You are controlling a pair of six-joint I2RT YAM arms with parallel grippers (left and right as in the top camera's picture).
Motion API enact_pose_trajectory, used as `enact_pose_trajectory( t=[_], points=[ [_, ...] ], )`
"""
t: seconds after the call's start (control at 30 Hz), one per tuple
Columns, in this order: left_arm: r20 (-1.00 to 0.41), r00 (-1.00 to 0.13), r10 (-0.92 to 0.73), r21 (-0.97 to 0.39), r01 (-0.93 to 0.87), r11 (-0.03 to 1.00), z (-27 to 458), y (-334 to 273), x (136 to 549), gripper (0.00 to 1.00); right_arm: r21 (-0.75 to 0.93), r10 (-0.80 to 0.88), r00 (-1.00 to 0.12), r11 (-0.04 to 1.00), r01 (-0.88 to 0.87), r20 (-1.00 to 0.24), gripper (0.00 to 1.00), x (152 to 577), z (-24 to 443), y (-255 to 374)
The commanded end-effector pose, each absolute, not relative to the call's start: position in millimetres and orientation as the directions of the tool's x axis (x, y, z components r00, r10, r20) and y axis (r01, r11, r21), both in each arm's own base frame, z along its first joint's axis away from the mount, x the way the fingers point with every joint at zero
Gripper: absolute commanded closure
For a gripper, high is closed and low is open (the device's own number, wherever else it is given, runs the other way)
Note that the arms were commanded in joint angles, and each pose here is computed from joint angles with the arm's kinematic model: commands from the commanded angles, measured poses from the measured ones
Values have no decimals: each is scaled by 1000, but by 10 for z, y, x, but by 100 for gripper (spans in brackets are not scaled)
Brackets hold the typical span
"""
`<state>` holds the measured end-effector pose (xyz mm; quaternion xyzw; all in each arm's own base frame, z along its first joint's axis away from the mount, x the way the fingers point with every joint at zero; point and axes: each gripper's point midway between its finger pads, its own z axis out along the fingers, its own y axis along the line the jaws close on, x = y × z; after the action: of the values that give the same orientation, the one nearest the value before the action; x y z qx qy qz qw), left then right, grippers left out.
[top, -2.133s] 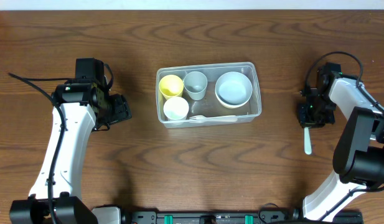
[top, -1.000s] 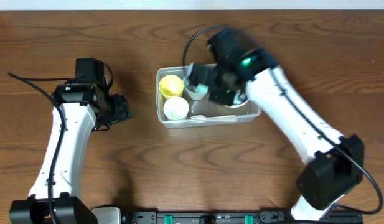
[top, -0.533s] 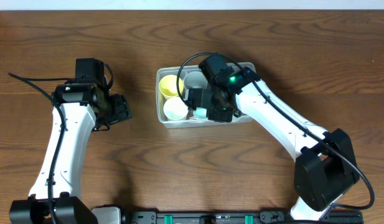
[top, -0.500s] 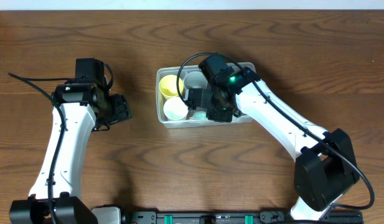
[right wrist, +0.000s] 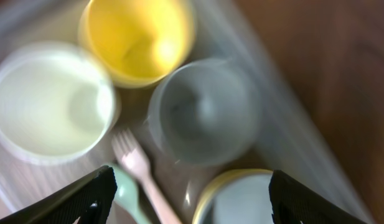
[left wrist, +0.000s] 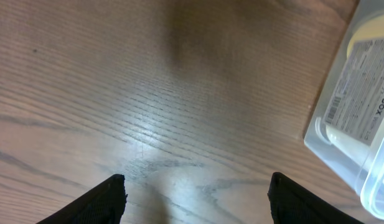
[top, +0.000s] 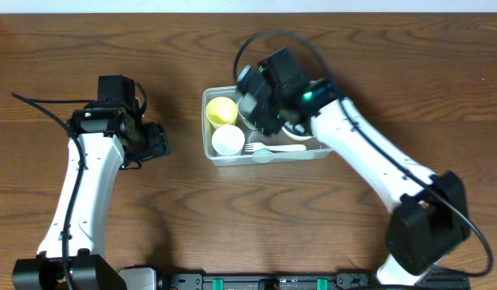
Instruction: Pack container
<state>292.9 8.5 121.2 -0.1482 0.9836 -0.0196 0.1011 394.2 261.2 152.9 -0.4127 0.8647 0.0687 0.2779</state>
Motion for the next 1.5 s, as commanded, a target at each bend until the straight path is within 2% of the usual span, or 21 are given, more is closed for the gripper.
enact_pose_trajectory(
  t=[0.0,0.1,0.17,0.2,0.23,0.33,0.53,0.77,0.97,1.2,1.47],
  points=[
    [-258,-948,-189,-60,-179,982,1413,-6,3072,19,39,-302,-654,891,-452,-693,20,4309,2333,2102],
    [-317,-939,-131,-55,-120,991,1630,-116,3204,10,126,-85,-696,961,-246,-713,17,4491,2539,1487],
    [-371,-924,-91,-50,-77,996,1819,-194,3314,0,165,31,-706,979,-122,-708,13,4564,2588,1072],
    [-396,-915,-75,-38,-65,997,1907,-208,3364,2,170,66,-707,982,-77,-704,10,4587,2591,885],
    [-427,-903,-48,-21,-43,999,2017,-233,3419,2,169,98,-710,985,-29,-697,1,4600,2578,663],
    [-471,-882,14,3,15,1000,2188,-309,3494,2,166,166,-722,984,71,-671,1,4581,2515,215],
    [-471,-881,29,7,29,1000,2185,-329,3494,2,149,247,-710,969,198,-660,1,4535,2480,-378],
    [-473,-881,24,21,16,1000,2218,-268,3455,2,142,262,-734,964,223,-627,1,4363,2466,-510],
    [-558,-830,2,3,0,1000,2535,-252,3328,2,129,268,-685,960,249,-677,1,4135,2818,-520],
    [-668,-742,-54,-43,-34,998,2774,-209,2941,2,79,228,-652,965,250,-723,1,3689,3137,-409],
    [-741,-660,-123,-104,-68,992,2424,-150,2379,2,85,186,-611,978,190,-769,1,2988,2781,-73]
  ],
)
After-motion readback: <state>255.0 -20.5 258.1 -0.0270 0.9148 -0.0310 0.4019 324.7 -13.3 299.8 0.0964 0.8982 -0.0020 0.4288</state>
